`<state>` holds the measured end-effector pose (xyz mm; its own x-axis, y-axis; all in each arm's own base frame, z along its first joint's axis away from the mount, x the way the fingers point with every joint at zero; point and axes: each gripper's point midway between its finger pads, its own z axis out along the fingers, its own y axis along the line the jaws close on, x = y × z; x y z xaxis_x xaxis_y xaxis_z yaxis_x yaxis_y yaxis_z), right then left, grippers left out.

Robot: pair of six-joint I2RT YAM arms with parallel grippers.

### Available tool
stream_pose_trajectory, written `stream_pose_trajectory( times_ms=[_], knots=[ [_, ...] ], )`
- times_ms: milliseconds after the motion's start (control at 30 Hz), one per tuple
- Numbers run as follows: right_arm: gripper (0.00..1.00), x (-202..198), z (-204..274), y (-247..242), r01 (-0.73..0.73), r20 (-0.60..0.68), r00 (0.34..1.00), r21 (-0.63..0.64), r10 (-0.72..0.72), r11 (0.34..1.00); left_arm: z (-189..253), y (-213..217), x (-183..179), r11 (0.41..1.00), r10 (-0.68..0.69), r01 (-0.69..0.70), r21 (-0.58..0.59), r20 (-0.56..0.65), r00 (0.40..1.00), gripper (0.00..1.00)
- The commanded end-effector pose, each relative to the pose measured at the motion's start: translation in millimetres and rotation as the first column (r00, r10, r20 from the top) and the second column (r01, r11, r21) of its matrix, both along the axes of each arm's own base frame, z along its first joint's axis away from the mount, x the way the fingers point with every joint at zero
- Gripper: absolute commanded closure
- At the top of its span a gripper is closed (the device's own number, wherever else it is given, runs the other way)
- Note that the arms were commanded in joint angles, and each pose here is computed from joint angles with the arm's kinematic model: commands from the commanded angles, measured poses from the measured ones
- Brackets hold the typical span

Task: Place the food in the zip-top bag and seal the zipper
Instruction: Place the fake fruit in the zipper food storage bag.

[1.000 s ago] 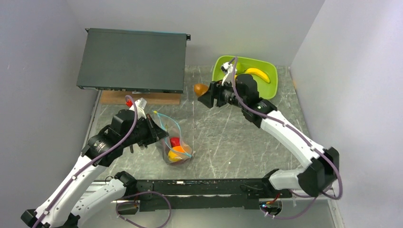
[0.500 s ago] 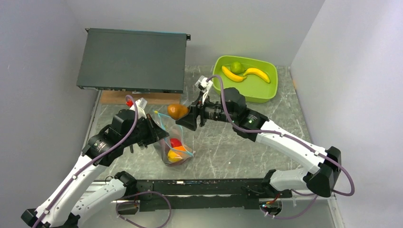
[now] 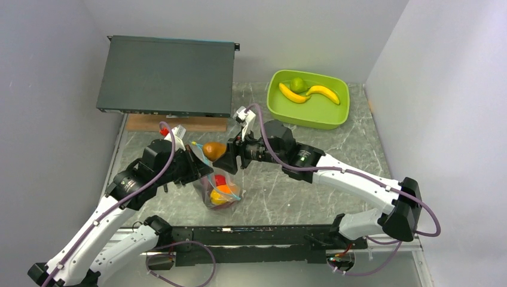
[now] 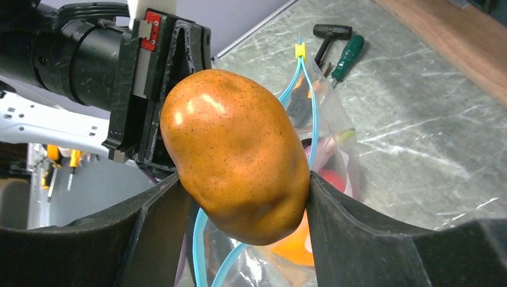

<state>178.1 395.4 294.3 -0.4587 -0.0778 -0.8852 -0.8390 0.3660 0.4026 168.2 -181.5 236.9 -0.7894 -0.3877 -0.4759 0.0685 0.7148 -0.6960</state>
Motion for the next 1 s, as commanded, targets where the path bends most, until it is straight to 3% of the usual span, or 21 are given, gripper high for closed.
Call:
stream_pose_trajectory(
  times_ms=[0,200,467,800,867,967],
  knots=[
    [0.63,-4,9,10,0.02,-0.094,0.995,0.091,-0.011,0.996,13,-4,4,1.0,-0.007,0.008,-0.03,0.045,0.999,1.0],
    [0.64,-17,4,19,0.016,-0.223,0.975,0.171,0.023,0.985,14,-2,4,1.0,-0.002,0.004,-0.03,0.05,0.999,1.0],
    [0.65,-15,-22,21,0.075,-0.297,0.954,0.107,-0.04,0.991,15,-3,3,0.999,-0.008,0.01,-0.033,0.049,0.999,1.0],
    [0.65,14,-60,-7,0.214,-0.128,0.964,-0.137,-0.232,0.967,11,4,-1,1.0,0.013,-0.012,-0.028,0.046,0.999,1.0],
    [0.6,17,-65,-11,0.231,-0.083,0.965,-0.181,-0.249,0.956,10,4,-1,1.0,0.014,-0.013,-0.024,0.044,0.999,1.0],
    [0.45,14,-60,-9,0.212,-0.032,0.974,-0.193,-0.222,0.958,9,4,-1,1.0,0.014,-0.014,-0.019,0.043,0.999,1.0]
  ],
)
